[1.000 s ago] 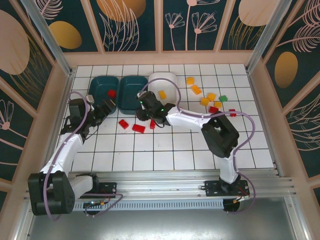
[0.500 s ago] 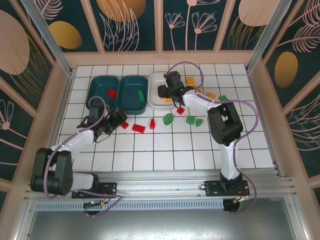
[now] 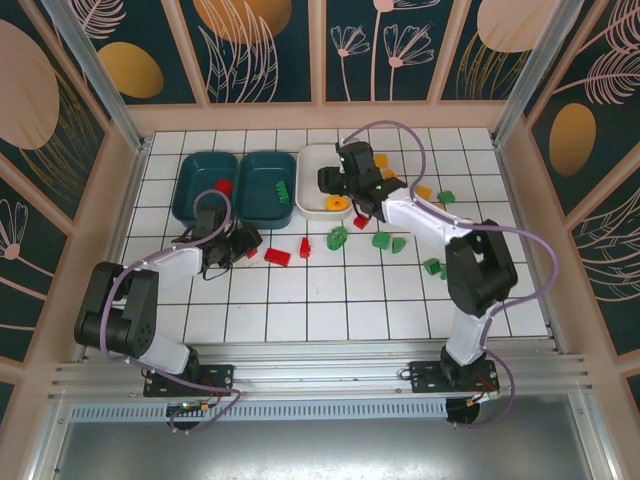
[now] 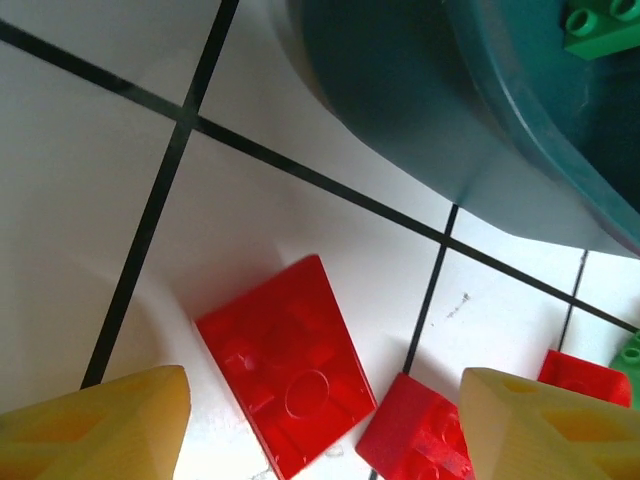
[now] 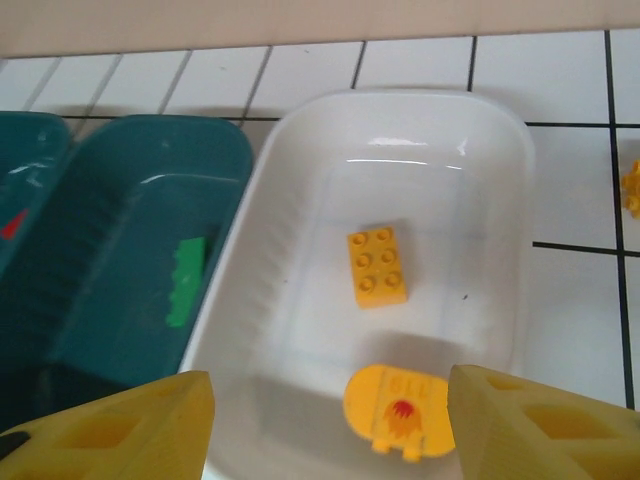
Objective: Sort the legos into containers by color
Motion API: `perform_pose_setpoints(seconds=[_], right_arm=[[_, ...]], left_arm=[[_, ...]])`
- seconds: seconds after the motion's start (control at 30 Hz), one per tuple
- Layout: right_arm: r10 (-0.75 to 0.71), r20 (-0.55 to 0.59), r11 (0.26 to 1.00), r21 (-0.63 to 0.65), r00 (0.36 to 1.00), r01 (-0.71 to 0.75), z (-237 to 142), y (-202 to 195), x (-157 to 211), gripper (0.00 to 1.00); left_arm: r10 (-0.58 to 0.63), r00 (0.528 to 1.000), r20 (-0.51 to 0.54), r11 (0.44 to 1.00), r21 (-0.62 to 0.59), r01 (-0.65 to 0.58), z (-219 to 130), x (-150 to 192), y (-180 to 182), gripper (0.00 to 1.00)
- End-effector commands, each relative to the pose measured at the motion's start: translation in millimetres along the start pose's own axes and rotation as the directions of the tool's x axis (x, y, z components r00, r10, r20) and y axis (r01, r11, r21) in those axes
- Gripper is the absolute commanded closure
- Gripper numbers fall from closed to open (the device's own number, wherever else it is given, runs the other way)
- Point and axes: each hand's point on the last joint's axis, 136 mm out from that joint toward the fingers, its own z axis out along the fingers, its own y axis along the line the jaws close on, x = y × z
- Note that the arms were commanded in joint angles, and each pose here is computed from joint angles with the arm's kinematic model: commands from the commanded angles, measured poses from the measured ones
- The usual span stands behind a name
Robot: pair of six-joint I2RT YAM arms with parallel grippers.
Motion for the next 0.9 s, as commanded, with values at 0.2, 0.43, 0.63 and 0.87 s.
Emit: perform_pose_setpoints(seconds=[0.2, 0.43, 0.63, 0.87], right_arm=[[0.016, -0.045, 0.999, 0.052, 0.999, -0.013, -24, -8, 49, 0.37], [0.029, -0.081, 0.998, 0.061, 0.996, -0.024, -33, -16, 70, 0.37], [0.167, -0.118, 0.972, 0.187, 0.979, -0.143, -29, -27, 90, 0.36], [0.280, -0.151, 0.944, 0.223, 0.948, -0.243, -14, -24, 119, 0.35]], left_arm=[[0.073, 0.997, -0.001, 0.995, -0.073, -0.073, 16, -5, 7, 0.52], [0.090, 0.996, -0.008, 0.994, -0.059, -0.091, 10, 0, 5, 0.66], [0.096, 0.995, 0.006, 0.995, -0.025, -0.096, -5, 0, -4, 0.78], [0.108, 0.993, 0.050, 0.994, 0.030, -0.109, -36, -7, -24, 0.82]])
